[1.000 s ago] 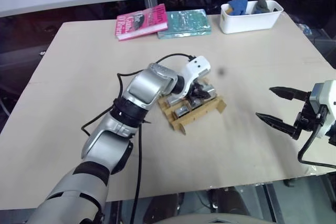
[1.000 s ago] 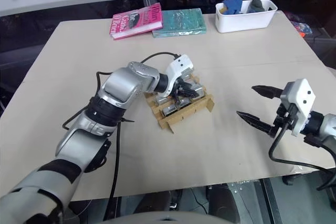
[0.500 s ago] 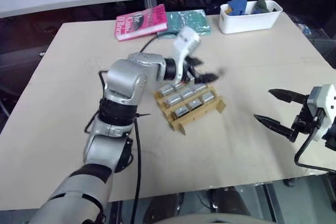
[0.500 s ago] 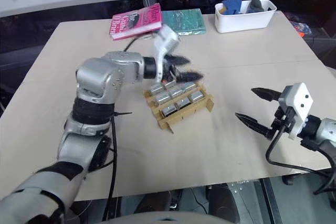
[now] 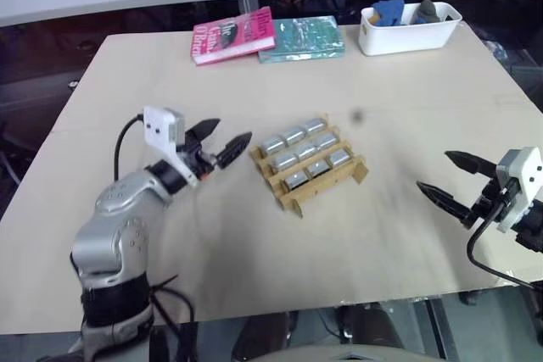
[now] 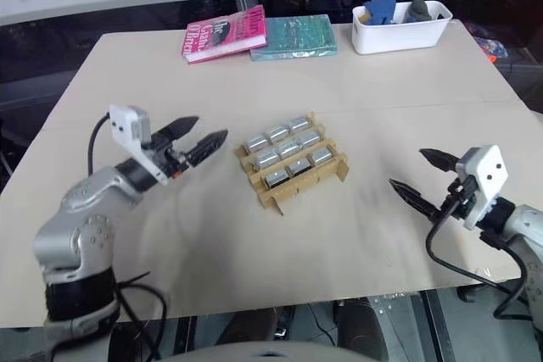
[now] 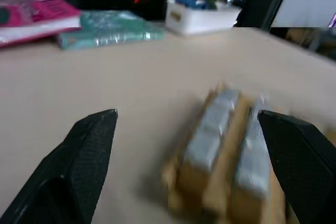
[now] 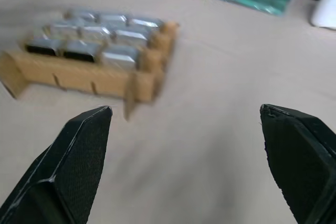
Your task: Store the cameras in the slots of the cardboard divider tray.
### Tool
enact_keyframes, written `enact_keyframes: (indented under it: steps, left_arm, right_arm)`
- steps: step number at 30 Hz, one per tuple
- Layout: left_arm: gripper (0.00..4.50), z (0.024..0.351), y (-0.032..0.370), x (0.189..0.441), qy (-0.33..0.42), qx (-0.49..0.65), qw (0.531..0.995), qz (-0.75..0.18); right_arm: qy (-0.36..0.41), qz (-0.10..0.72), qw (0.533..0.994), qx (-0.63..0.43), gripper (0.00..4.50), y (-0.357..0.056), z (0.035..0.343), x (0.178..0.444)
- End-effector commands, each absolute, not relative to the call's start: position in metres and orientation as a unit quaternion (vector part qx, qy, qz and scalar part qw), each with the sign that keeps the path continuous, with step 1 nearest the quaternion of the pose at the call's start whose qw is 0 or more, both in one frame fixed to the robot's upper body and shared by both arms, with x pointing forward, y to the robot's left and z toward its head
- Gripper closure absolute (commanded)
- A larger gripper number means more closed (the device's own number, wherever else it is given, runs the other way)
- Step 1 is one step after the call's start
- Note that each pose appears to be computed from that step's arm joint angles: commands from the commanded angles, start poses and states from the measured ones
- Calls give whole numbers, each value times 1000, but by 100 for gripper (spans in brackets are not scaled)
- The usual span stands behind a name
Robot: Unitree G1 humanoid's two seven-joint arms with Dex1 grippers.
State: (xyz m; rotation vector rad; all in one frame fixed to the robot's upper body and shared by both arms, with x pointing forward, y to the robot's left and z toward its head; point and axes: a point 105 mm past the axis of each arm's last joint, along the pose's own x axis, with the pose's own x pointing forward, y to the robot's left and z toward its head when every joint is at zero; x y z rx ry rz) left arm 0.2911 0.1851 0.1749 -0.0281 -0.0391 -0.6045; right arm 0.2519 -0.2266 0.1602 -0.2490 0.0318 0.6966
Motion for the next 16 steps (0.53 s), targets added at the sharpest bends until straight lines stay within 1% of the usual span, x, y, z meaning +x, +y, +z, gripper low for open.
enact_keyframes:
  steps: [1, 5, 7, 11, 16]
  left_arm:
    - [2, 180, 183, 263, -40, 0, 951, -307]
    - [2, 164, 187, 239, -4, 9, 946, -323]
    - [2, 157, 190, 231, 8, 15, 945, -325]
    - [2, 153, 202, 226, 15, 16, 952, -305]
    - [2, 151, 209, 221, 15, 22, 952, -306]
  right_arm:
    - [0, 320, 936, -150, 0, -242, 171, 254]
    - [15, 313, 935, -167, 0, -251, 166, 262]
    - [22, 305, 936, -177, 0, -257, 162, 268]
    - [13, 307, 936, -174, 0, -259, 166, 279]
    - [13, 315, 933, -173, 0, -258, 166, 280]
